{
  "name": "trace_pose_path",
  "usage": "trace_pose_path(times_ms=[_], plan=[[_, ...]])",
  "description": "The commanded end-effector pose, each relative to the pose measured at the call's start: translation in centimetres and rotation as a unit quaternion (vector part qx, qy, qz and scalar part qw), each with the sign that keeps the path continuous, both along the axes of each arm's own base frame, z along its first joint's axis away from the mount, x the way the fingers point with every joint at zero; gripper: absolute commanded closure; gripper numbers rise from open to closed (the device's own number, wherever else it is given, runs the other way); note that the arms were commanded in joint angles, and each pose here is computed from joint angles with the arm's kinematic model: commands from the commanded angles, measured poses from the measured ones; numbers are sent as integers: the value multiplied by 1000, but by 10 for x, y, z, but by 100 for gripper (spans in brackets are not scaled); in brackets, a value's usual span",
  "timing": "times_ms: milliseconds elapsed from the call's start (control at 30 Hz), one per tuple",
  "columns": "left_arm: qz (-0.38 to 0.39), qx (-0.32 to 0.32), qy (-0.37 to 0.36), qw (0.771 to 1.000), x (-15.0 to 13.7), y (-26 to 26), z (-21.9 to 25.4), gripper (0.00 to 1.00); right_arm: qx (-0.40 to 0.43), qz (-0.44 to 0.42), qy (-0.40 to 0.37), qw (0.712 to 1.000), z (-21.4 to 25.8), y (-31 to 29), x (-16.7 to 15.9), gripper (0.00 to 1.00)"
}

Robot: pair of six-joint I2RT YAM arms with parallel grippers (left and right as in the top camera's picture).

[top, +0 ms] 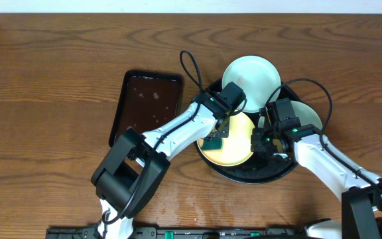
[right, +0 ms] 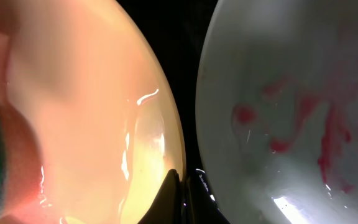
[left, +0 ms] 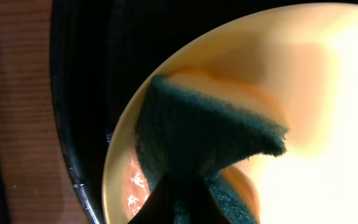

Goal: Clean dirty plates on tray and stack at the side
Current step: 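Scrub the yellow plate with the sponge in the left gripper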

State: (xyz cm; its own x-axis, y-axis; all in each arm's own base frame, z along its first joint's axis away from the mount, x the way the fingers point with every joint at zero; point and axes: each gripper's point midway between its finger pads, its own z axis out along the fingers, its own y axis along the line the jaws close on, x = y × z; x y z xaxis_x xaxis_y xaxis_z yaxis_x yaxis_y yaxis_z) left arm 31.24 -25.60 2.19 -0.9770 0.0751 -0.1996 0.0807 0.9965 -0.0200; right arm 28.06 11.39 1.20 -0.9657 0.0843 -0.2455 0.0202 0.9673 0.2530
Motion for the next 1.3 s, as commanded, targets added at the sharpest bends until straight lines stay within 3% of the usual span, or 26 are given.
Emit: trace_pose_path(times_ms=[0,133,233,500,667,800,933,1267], plan=[[28,3,36,999,0,18,-31,92,-27,-2,-4,1000,0,-10,1,99],[-10,-150,95,984,-17,-45,-23,92,-27,-2,-4,1000,0,-10,1,99],[-47,-226,124,965,-32,-81,-12,92,-27,-2,-4,1000,0,-10,1,99],[-78,-232,134,960,-53,-100,-12,92,-27,-2,-4,1000,0,-10,1,99],[-46,-155,97,982,-37,-69,-25,93,-27,-2,-4,1000,0,-10,1,99],[15,-7,44,999,-18,-4,-36,92,-27,-2,-4,1000,0,-10,1,99],[69,127,-23,989,0,53,-27,92,-27,-2,-4,1000,0,-10,1,99],[70,225,-84,968,21,81,11,92,-28,-2,-1,1000,-1,-11,-1,99]])
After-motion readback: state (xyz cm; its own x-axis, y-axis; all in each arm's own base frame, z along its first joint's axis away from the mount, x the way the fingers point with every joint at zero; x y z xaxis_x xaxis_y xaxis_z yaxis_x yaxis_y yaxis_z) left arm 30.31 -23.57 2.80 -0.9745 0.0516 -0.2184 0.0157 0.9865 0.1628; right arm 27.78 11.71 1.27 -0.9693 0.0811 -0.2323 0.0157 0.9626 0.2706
